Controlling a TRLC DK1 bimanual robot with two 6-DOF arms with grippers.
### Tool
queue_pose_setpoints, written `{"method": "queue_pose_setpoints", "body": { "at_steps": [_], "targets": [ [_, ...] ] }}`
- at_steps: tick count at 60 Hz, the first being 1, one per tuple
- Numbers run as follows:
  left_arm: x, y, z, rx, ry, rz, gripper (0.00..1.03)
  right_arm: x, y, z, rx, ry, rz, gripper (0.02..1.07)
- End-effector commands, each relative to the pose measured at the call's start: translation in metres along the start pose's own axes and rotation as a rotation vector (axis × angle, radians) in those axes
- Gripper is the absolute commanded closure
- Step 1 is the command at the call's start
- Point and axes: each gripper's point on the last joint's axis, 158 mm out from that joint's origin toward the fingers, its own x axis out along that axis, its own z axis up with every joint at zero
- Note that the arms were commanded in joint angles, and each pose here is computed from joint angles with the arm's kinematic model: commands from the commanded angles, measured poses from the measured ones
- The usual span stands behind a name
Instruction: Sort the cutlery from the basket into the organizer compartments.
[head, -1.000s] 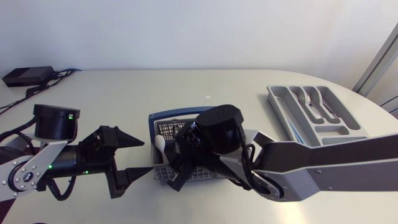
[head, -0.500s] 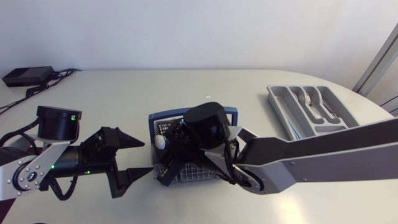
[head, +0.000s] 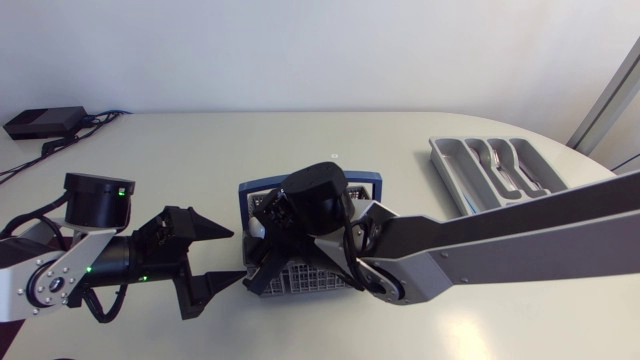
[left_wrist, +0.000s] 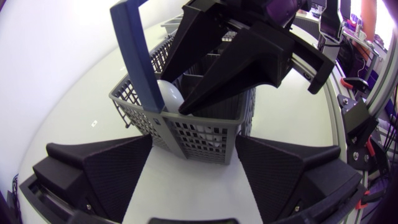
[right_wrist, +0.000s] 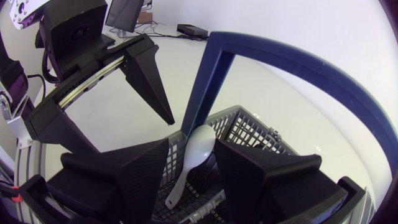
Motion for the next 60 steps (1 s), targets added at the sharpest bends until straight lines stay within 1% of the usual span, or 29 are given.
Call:
{"method": "queue_pose_setpoints", "body": {
  "at_steps": [1, 5, 8, 10, 12, 15, 22, 37, 40, 44, 48, 60],
  "targets": [
    [0.002, -0.006, -0.009, 0.007, 0.006, -0.019, 0.11, 0.005, 0.008, -0.004, 0.005, 0.011, 0.027, 0.57],
    [0.002, -0.006, -0.010, 0.006, 0.007, -0.020, 0.11, 0.003, 0.010, -0.003, 0.005, 0.008, 0.038, 0.65],
    [0.002, -0.006, -0.009, 0.007, 0.007, -0.021, 0.11, 0.001, 0.011, -0.002, 0.004, 0.005, 0.040, 0.70],
    [0.002, -0.006, -0.010, 0.006, 0.008, -0.019, 0.11, 0.001, 0.011, -0.003, 0.005, 0.010, 0.041, 0.71],
    [0.002, -0.006, -0.010, 0.006, 0.007, -0.020, 0.11, 0.001, 0.011, -0.004, 0.006, 0.014, 0.043, 0.78],
    [0.002, -0.006, -0.010, 0.006, 0.007, -0.020, 0.11, 0.000, 0.013, -0.005, 0.005, 0.018, 0.048, 0.83],
    [0.002, -0.006, -0.010, 0.005, 0.007, -0.020, 0.11, -0.005, 0.017, -0.003, -0.004, 0.014, 0.054, 0.93],
    [0.003, -0.007, -0.009, 0.003, 0.006, -0.023, 0.11, -0.012, 0.025, -0.004, -0.014, 0.021, 0.073, 0.93],
    [0.003, -0.007, -0.008, 0.003, 0.005, -0.024, 0.11, -0.015, 0.026, -0.002, -0.013, 0.016, 0.074, 0.97],
    [0.003, -0.008, -0.009, 0.003, 0.006, -0.026, 0.11, -0.018, 0.027, 0.001, -0.015, 0.010, 0.072, 0.98],
    [0.003, -0.008, -0.008, 0.003, 0.005, -0.025, 0.11, -0.019, 0.029, 0.002, -0.019, 0.008, 0.074, 1.01],
    [0.001, -0.009, -0.007, 0.004, 0.001, -0.022, 0.11, -0.029, 0.033, 0.001, -0.038, 0.015, 0.074, 1.02]
  ]
}}
